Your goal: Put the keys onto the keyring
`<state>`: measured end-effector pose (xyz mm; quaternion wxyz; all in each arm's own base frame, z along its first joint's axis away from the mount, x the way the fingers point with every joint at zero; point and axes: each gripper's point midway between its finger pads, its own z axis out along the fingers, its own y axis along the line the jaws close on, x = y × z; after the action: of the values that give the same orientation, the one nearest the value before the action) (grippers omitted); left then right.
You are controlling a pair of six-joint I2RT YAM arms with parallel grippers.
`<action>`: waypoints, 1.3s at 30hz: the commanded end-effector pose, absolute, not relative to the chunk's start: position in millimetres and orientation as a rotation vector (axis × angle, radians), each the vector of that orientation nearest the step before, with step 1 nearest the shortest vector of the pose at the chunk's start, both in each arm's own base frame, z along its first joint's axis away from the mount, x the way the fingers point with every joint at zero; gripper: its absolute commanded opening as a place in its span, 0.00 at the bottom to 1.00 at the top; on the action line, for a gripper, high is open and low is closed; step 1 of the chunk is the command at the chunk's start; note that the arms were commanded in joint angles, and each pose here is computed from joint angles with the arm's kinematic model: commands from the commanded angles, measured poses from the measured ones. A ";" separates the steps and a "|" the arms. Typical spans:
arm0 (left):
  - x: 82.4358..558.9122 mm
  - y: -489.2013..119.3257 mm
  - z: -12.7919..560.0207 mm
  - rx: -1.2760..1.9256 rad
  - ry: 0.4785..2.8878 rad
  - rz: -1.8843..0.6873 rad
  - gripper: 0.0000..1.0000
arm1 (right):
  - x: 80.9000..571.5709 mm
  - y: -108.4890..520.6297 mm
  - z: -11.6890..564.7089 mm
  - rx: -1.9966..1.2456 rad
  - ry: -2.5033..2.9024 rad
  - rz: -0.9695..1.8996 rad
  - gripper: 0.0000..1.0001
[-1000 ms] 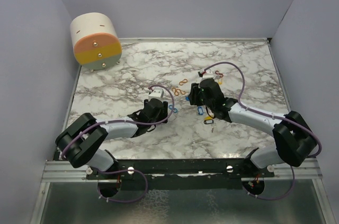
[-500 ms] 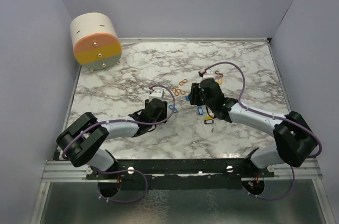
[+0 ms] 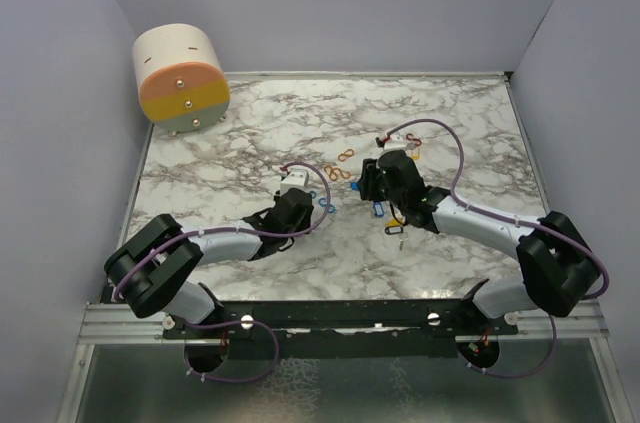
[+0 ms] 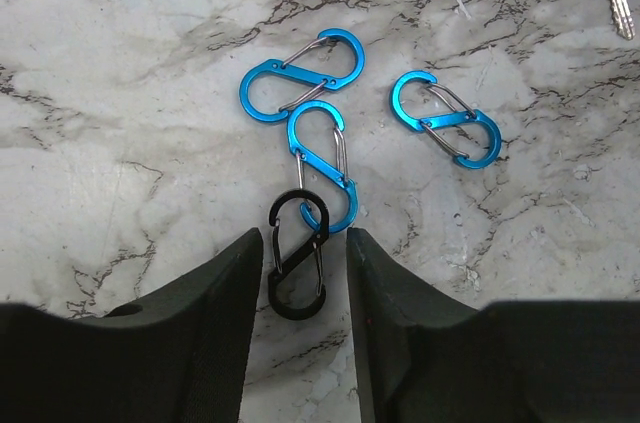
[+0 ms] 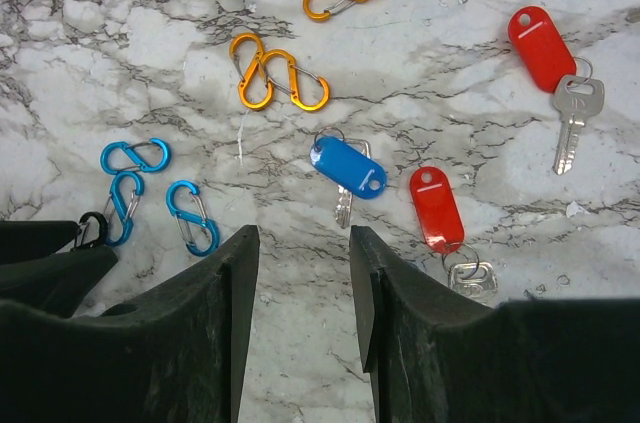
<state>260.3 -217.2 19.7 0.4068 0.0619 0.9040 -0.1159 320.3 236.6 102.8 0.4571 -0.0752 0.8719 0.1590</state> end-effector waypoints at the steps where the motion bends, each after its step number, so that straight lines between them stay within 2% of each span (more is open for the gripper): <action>1: 227.4 -192.2 -17.4 0.203 2.440 -0.187 0.37 | 323.4 233.9 118.2 -0.165 2.090 0.386 0.41; 6: 226.8 -192.4 -16.8 0.201 2.439 -0.190 0.36 | 321.8 232.4 118.5 -0.164 2.089 0.385 0.42; 12: 223.9 -192.7 -17.7 0.209 2.452 -0.194 0.50 | 321.5 231.3 119.2 -0.161 2.088 0.383 0.42; 17: 220.0 -191.9 -20.0 0.208 2.466 -0.191 0.52 | 321.4 231.2 120.2 -0.160 2.086 0.386 0.41; 27: 214.5 -189.3 -22.8 0.199 2.477 -0.191 0.39 | 320.7 230.5 120.8 -0.155 2.084 0.389 0.41; 33: 214.8 -190.9 -23.3 0.203 2.480 -0.191 0.03 | 320.3 230.4 122.0 -0.154 2.082 0.389 0.42; 39: 217.8 -193.2 -21.3 0.206 2.472 -0.192 0.01 | 320.0 229.0 123.7 -0.156 2.079 0.383 0.42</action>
<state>252.4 -220.9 17.9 0.3989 0.0490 0.9071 -0.1252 318.1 232.1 111.0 0.4677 -0.0701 0.8664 0.1603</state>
